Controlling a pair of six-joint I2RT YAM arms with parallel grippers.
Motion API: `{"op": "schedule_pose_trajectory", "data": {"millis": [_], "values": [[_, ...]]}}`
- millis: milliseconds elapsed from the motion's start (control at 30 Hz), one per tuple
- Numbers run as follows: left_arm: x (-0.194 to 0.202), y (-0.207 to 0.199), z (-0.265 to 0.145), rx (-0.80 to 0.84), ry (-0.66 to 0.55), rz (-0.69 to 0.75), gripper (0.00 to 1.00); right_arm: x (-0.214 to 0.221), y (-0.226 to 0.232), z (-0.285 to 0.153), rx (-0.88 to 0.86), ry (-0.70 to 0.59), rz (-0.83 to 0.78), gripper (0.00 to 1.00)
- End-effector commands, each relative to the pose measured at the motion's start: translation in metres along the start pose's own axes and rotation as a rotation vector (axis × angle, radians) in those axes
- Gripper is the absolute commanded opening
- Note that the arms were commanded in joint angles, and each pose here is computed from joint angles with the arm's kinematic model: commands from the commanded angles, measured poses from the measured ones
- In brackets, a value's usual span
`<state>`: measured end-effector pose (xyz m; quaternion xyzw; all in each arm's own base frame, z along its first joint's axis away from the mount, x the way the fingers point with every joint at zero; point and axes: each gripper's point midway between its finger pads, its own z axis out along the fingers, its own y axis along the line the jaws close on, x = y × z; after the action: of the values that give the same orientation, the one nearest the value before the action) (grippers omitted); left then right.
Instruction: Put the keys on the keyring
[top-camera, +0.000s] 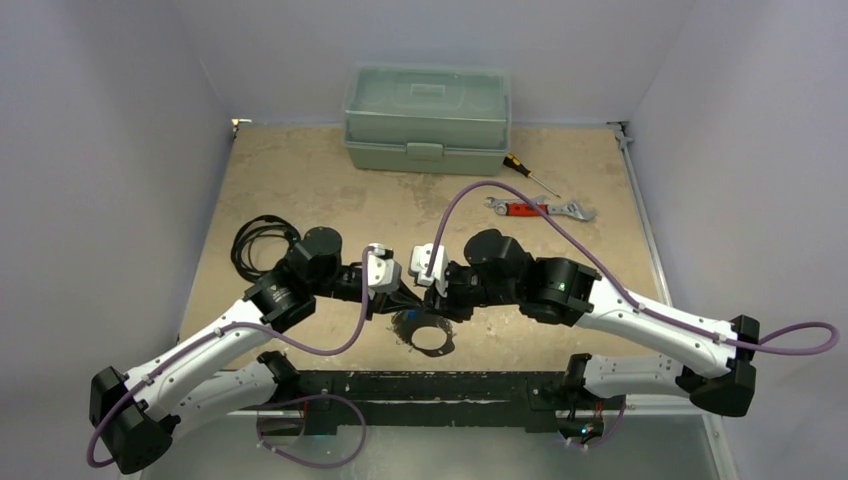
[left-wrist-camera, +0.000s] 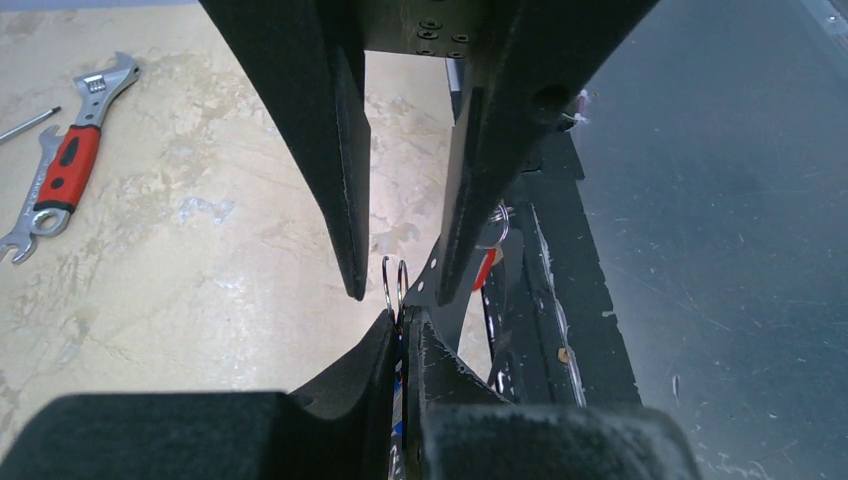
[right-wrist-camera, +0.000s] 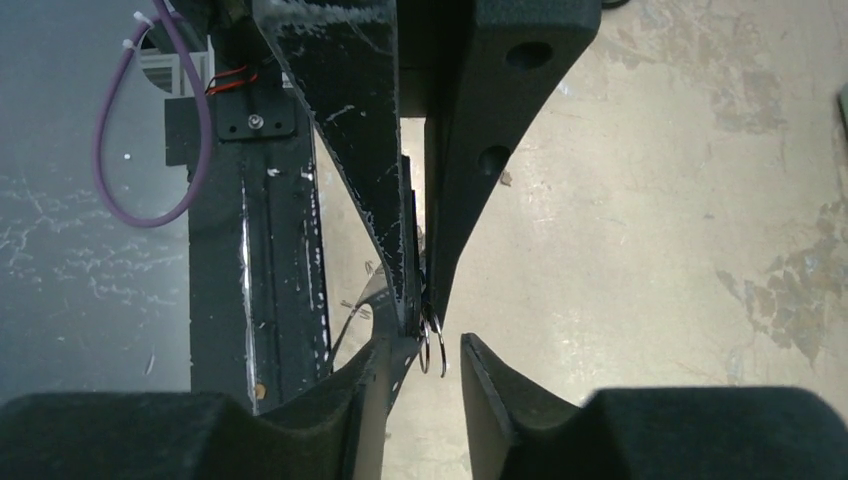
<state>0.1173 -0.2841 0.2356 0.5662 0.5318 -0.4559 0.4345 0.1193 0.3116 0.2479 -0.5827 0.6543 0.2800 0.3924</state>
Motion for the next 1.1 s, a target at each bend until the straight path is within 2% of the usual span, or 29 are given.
{"op": "schedule_pose_trajectory", "data": {"millis": [0, 100, 300, 533, 733, 867, 1067], "values": [[-0.034, -0.006, -0.003, 0.044, -0.083, 0.063, 0.00, -0.013, 0.001, -0.003, -0.004, -0.056, -0.042, 0.31], [-0.033, -0.007, -0.003, 0.047, -0.083, 0.060, 0.00, -0.012, 0.002, -0.001, -0.011, -0.052, -0.043, 0.22], [-0.032, -0.007, -0.002, 0.051, -0.082, 0.053, 0.00, -0.011, 0.004, 0.001, -0.024, -0.046, -0.044, 0.18], [-0.033, -0.007, -0.002, 0.046, -0.085, 0.056, 0.00, -0.024, 0.015, -0.006, -0.082, -0.117, -0.081, 0.05], [-0.041, -0.005, -0.007, 0.016, -0.101, 0.083, 0.00, -0.024, 0.017, -0.004, -0.062, -0.136, -0.077, 0.00], [-0.046, -0.004, -0.010, -0.004, -0.109, 0.099, 0.11, -0.026, 0.014, -0.005, -0.035, -0.153, -0.079, 0.00], [-0.052, 0.001, -0.016, -0.061, -0.117, 0.128, 0.52, -0.041, 0.010, -0.017, 0.013, -0.244, -0.090, 0.00]]}}
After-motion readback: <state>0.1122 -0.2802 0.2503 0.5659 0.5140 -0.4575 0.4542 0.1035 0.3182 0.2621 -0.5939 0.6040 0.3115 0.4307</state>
